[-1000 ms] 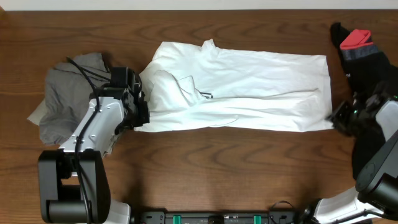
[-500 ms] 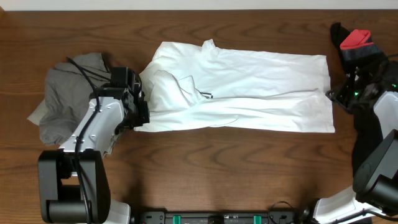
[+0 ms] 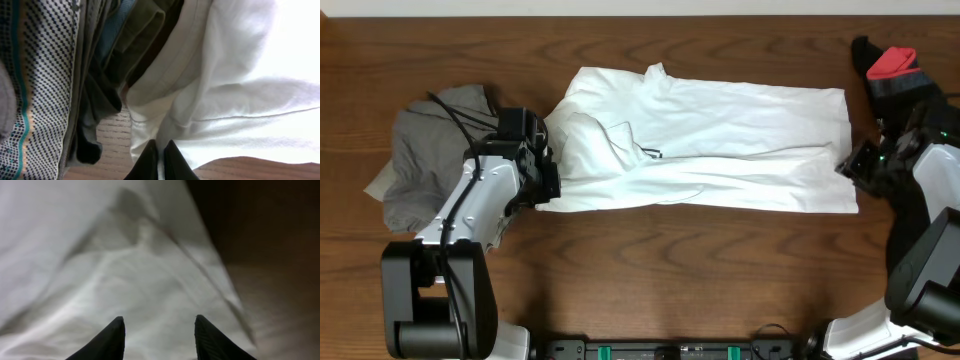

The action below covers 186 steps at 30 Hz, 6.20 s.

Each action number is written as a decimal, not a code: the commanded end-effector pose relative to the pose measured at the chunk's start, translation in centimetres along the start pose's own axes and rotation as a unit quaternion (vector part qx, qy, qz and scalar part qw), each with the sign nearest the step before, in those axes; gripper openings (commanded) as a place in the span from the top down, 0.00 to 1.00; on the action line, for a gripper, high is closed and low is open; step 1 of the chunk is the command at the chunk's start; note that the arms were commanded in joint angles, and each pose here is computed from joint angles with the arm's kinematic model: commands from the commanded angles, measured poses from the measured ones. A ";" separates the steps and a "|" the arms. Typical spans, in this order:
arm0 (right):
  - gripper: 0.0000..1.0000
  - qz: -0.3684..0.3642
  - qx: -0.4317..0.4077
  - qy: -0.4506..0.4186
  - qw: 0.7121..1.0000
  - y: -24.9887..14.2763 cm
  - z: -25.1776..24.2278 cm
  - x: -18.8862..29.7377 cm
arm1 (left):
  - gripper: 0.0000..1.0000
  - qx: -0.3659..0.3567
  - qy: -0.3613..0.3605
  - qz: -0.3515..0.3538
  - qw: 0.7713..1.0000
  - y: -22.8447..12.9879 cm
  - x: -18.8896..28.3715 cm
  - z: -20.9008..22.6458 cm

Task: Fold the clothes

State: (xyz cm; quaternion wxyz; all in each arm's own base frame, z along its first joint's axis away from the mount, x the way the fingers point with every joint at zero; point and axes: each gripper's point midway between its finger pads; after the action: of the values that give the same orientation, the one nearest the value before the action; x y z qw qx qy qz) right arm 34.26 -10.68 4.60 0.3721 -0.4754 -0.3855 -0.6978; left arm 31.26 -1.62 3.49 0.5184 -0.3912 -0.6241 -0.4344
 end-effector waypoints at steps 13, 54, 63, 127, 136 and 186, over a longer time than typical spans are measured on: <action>0.47 -0.053 0.058 0.058 0.995 2.3 2.8 -0.7 | 0.94 -0.005 -0.007 -0.017 1.000 1.0 0.7 -0.3; 0.49 0.051 -0.029 -0.091 0.994 -3.7 -3.3 -1.8 | 0.94 -0.013 -0.004 -0.009 1.000 0.6 0.7 -0.1; 0.62 0.041 -0.035 -0.054 0.997 -5.1 -2.7 -4.2 | 0.94 -0.013 -0.004 -0.009 1.000 0.6 0.7 -0.1; 0.81 0.129 0.033 -0.065 0.989 -11.3 2.5 -4.6 | 0.92 -0.230 -0.072 -0.049 0.969 3.3 -5.6 -9.8; 0.80 0.138 -0.003 -0.206 0.969 -13.0 -3.1 -3.7 | 0.90 -0.192 0.037 -0.105 0.975 7.2 -5.9 -6.4; 0.20 -0.045 0.087 0.097 0.990 10.6 5.4 1.1 | 0.46 -0.201 -0.273 -0.152 0.929 14.4 13.9 -22.3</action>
State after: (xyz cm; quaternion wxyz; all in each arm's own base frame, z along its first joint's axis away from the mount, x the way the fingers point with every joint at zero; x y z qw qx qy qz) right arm 44.66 -11.88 6.95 0.3959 -0.4061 -0.4272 -0.7042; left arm 47.39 -15.94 24.02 0.1558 -0.4643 -0.6958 -0.5254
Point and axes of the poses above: each gripper's point midway between its finger pads, its own x axis back along the fingers, its own z axis along the line the jaws close on, y = z × x, and after that the axes turned 11 degrees about x, right-handed
